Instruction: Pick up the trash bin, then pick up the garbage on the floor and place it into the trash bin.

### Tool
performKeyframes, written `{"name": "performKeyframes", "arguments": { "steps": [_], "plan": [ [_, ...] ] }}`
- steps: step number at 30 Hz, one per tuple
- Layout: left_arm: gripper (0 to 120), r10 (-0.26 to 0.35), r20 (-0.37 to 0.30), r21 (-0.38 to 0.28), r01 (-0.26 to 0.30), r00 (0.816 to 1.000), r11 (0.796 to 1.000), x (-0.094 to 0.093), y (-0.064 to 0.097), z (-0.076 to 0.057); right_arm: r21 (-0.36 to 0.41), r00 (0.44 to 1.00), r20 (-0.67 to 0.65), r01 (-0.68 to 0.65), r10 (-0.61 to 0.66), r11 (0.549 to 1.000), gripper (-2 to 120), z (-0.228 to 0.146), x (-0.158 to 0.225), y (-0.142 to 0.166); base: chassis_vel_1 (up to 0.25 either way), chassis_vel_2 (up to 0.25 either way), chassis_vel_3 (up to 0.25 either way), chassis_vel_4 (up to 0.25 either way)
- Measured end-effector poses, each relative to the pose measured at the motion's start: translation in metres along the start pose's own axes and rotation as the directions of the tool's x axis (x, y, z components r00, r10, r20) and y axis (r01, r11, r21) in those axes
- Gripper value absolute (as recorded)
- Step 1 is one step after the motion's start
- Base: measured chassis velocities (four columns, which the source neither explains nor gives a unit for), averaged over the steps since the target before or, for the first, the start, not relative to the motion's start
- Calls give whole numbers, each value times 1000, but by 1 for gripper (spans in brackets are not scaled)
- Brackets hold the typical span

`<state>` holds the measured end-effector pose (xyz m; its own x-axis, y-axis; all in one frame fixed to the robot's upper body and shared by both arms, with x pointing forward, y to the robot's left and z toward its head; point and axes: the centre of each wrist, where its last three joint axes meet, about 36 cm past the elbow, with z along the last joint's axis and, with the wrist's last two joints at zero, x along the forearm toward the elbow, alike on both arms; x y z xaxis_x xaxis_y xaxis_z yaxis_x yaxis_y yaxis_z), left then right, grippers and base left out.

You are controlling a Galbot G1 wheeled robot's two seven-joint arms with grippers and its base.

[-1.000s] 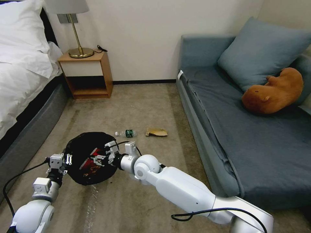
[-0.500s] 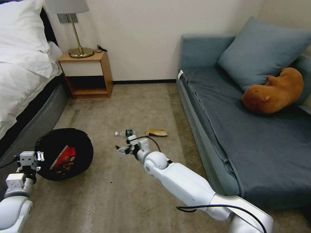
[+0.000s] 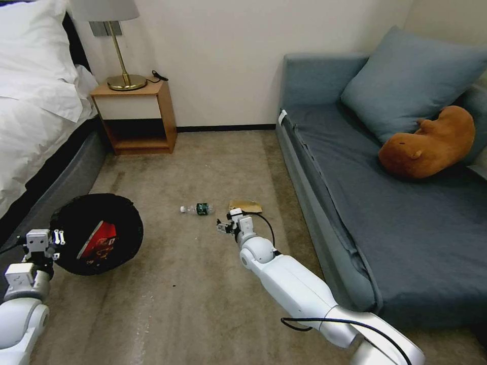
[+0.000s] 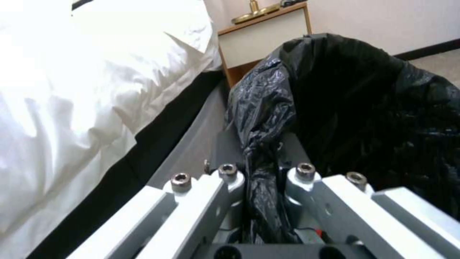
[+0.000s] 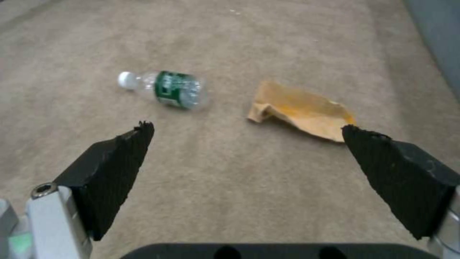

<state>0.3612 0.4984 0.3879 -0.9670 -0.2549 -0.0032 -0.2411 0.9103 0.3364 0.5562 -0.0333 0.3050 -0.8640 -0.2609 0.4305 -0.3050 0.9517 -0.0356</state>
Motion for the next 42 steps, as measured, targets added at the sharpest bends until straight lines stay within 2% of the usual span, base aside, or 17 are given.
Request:
{"name": "performKeyframes", "arguments": {
  "steps": [9,19,42],
  "plan": [
    [5,-1,5,-16,1,1000,1000,-9,6,1,-15,1000,-4,-21,21,1000,100,1,0,-4,0,0,0,0],
    [5,2,5,-19,-1,1000,1000,-7,7,2,-19,1000,-5,-12,12,1000,100,4,0,-2,0,0,0,0],
    [5,8,10,-9,-8,1000,1000,-2,0,4,-3,1000,-1,7,-7,1000,100,10,-5,-4,0,0,0,0]
  ]
}}
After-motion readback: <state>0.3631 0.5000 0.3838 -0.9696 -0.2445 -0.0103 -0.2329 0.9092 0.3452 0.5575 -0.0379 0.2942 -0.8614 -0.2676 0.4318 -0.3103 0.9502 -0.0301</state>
